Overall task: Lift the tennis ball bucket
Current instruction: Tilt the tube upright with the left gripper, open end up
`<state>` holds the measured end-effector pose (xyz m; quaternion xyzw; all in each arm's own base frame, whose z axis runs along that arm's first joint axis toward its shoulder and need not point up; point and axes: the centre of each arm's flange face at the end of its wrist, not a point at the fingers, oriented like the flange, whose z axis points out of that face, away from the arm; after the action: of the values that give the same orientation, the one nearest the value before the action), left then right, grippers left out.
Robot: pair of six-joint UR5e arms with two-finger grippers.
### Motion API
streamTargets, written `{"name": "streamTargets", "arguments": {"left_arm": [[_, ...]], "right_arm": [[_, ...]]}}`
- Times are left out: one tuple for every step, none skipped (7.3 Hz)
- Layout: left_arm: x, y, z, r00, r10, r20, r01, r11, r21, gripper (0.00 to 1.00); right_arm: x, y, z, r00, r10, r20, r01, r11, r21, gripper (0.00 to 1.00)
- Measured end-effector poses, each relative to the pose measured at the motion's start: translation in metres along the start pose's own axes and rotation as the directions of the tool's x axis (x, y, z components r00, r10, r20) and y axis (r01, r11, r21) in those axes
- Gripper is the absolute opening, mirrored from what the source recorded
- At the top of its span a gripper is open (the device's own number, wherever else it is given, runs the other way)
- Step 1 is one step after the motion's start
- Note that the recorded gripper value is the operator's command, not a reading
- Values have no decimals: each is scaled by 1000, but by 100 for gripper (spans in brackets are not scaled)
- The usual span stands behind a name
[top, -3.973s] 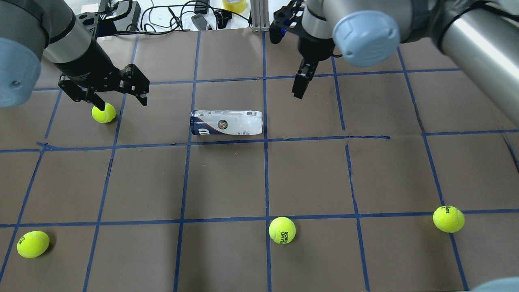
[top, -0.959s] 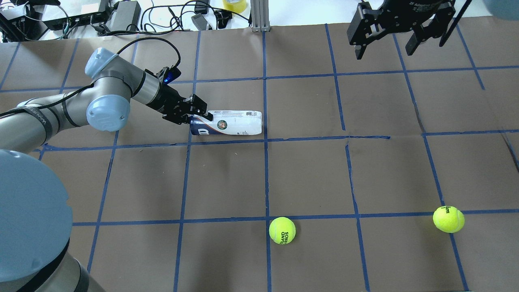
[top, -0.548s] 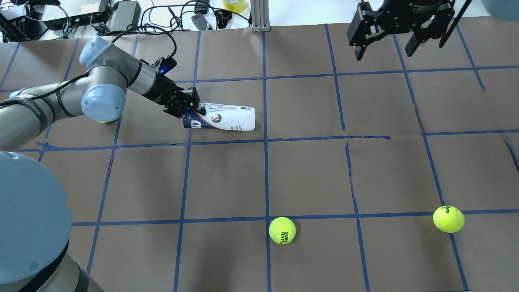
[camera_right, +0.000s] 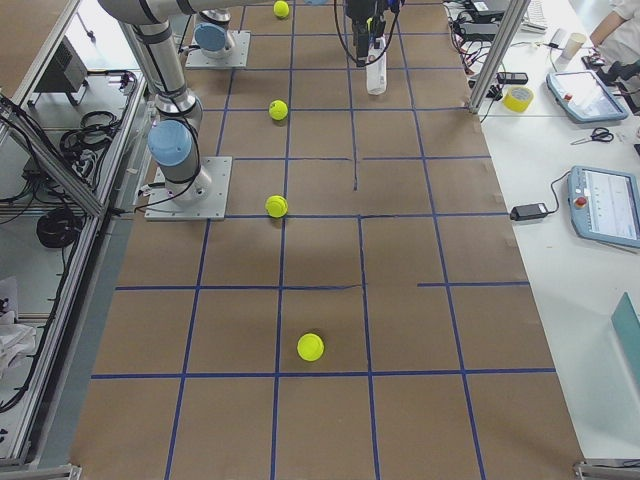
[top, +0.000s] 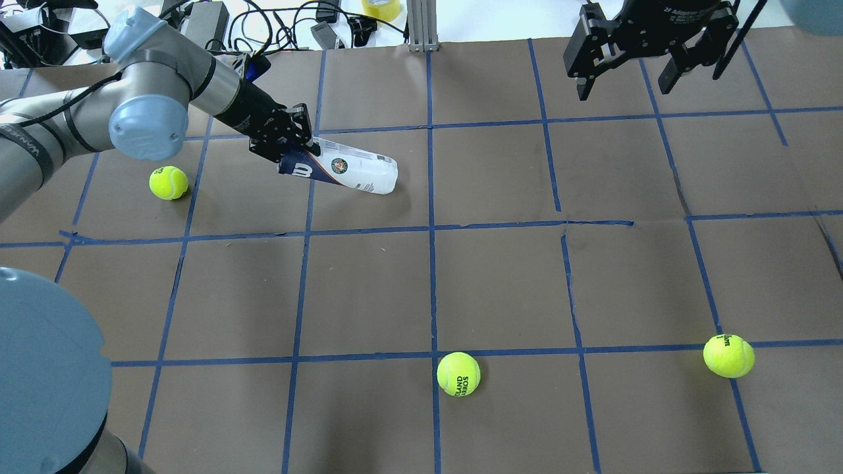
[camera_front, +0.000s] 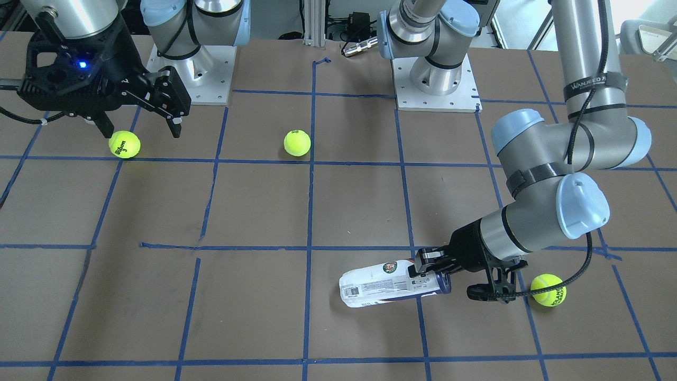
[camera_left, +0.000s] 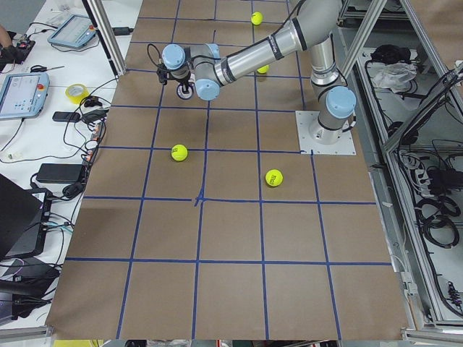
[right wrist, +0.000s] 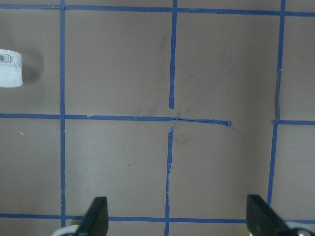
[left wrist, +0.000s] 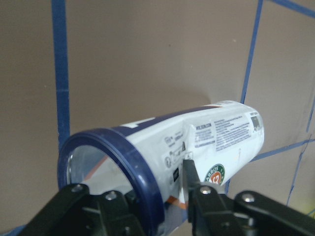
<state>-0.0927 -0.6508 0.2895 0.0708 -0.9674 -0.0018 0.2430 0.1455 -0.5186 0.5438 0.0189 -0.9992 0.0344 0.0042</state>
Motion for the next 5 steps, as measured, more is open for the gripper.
{"name": "streamTargets", "arguments": {"left_arm": [[18, 0, -13, 999, 2, 51, -3, 1000, 19, 0], [35, 3, -18, 994, 16, 108, -20, 999, 29, 0], [50, 5, -21, 985, 39, 169, -45, 998, 37, 0], [66, 6, -24, 971, 65, 228, -76, 996, 40, 0], [84, 7, -26, 955, 92, 281, -107, 993, 39, 0]], "right_arm": [[0, 0, 0, 1000, 0, -1, 0, 1000, -1, 100], [0, 0, 1, 1000, 0, -1, 0, 1000, -2, 100], [0, 0, 2, 1000, 0, -1, 0, 1000, -4, 100], [0, 0, 2, 1000, 0, -2, 0, 1000, -4, 100], [0, -1, 3, 1000, 0, -2, 0, 1000, -5, 100]]}}
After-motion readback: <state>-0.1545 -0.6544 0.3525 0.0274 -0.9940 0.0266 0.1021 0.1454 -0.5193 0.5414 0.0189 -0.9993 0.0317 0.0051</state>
